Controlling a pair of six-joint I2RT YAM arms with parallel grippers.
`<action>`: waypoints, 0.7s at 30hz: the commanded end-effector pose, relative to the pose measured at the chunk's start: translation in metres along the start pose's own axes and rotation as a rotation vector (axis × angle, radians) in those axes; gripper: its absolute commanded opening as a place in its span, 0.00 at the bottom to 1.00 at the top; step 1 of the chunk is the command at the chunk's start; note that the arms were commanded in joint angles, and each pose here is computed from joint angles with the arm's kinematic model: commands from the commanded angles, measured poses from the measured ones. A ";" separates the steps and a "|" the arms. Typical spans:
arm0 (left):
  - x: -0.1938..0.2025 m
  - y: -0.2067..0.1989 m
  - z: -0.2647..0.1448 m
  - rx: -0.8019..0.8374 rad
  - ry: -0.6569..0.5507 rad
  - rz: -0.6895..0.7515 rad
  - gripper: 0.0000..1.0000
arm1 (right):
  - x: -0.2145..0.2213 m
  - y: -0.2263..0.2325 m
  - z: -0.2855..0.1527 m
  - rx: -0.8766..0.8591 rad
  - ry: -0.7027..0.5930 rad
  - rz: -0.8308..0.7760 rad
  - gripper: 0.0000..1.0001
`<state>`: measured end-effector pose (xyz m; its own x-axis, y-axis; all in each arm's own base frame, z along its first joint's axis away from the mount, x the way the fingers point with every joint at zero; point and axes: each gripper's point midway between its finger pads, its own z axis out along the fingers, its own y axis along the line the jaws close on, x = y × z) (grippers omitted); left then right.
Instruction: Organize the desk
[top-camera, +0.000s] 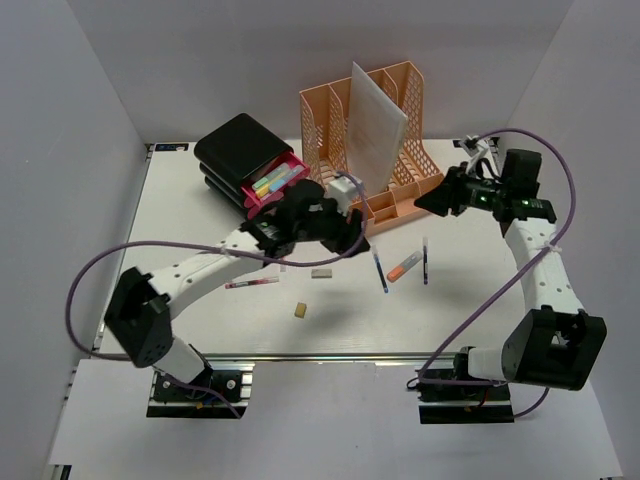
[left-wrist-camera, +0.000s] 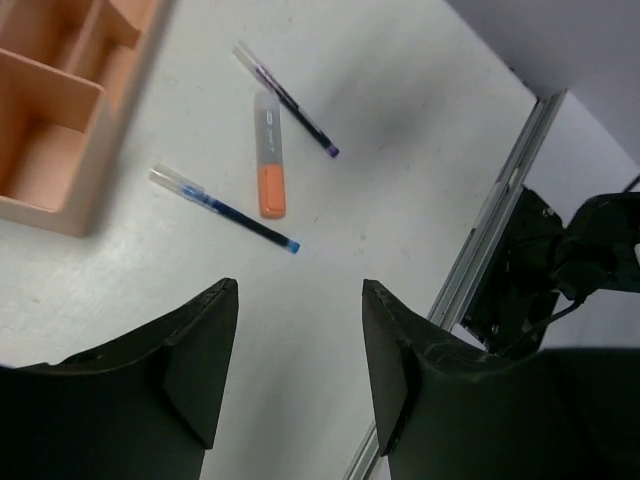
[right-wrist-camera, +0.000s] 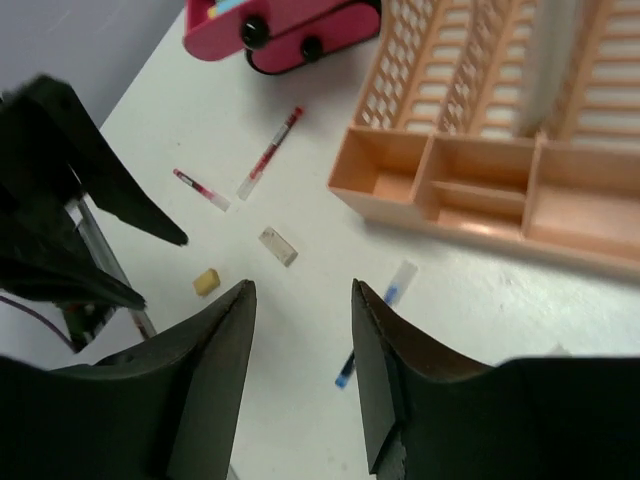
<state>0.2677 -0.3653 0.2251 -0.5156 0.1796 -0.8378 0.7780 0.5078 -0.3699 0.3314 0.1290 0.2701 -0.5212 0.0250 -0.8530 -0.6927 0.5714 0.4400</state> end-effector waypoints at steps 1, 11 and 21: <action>0.026 -0.007 0.022 -0.092 0.115 -0.029 0.63 | -0.001 -0.001 -0.022 -0.040 -0.020 0.024 0.49; 0.047 -0.030 0.118 -0.149 0.172 0.116 0.68 | -0.002 -0.041 -0.065 0.109 -0.099 0.027 0.65; 0.055 -0.013 0.179 -0.228 0.201 0.260 0.70 | -0.004 -0.046 -0.089 0.122 -0.156 0.031 0.72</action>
<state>0.2783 -0.5028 0.0807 -0.4613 0.4895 -0.7400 0.7974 0.5945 -0.1038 0.3286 0.0287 0.2694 -0.4820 0.1670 -0.8601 -0.5724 0.6832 0.4534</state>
